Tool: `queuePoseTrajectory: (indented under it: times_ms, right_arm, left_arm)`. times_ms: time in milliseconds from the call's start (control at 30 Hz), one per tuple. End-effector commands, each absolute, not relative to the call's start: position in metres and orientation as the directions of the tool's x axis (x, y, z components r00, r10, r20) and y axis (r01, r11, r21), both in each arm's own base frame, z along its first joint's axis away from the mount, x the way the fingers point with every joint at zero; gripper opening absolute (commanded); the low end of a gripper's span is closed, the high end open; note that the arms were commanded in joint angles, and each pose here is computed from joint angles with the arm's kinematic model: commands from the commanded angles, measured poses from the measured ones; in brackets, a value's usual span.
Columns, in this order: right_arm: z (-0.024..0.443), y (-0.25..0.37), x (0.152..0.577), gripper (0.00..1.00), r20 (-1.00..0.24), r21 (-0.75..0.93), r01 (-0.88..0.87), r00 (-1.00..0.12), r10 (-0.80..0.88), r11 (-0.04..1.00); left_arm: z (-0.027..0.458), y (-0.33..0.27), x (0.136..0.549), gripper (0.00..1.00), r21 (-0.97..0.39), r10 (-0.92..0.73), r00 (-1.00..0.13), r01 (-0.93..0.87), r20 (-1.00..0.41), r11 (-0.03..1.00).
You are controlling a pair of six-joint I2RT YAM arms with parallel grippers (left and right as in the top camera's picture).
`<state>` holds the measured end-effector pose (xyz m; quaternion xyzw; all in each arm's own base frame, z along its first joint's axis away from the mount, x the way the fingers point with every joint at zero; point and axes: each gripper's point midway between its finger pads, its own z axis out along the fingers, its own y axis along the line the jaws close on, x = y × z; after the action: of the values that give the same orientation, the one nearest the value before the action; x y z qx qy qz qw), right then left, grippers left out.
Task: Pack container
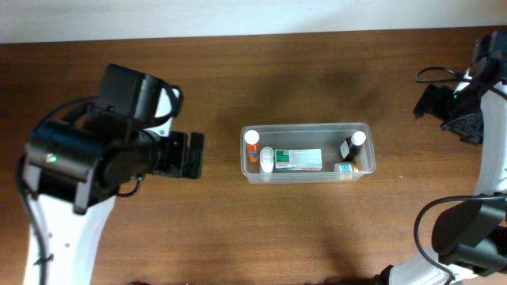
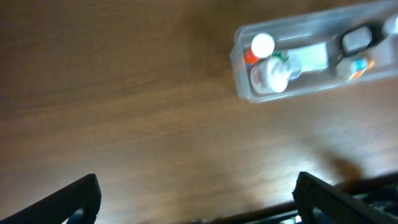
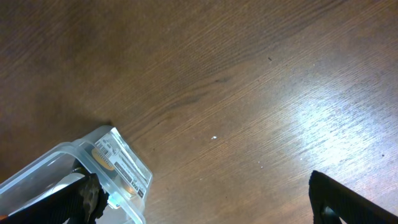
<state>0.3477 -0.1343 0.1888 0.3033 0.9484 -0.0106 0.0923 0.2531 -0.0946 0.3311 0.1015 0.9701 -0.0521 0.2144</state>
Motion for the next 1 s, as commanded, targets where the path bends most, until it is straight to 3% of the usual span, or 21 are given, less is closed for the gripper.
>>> queuePoseTrajectory:
  times_ms: [0,133,333,733,967]
  right_arm:
    - [0.187,-0.137,0.347,0.98,-0.177,0.027,0.583,-0.797,0.578,0.812]
    - [0.187,-0.137,0.347,0.98,-0.177,0.027,0.583,-0.797,0.578,0.812]
    - [0.187,-0.137,0.347,0.98,-0.177,0.027,0.583,-0.797,0.578,0.812]
    - [0.187,-0.137,0.347,0.98,-0.177,0.027,0.583,-0.797,0.578,0.812]
    - [0.187,-0.137,0.347,0.98,-0.177,0.027,0.583,-0.797,0.578,0.812]
  left_arm:
    - [0.312,-0.096,0.256,1.00,-0.004,0.287,-0.872,0.314,-0.396,0.949]
    - [0.293,-0.113,0.269,1.00,-0.023,0.372,-0.819,0.424,-0.437,0.905]
    - [0.270,-0.131,0.284,1.00,0.051,0.497,-0.628,0.589,-0.599,0.806]
    - [0.219,-0.087,0.247,1.00,0.168,0.346,-0.350,0.451,-0.870,0.877]
    - [0.212,-0.055,0.235,1.00,0.194,0.281,-0.254,0.319,-0.925,0.928]
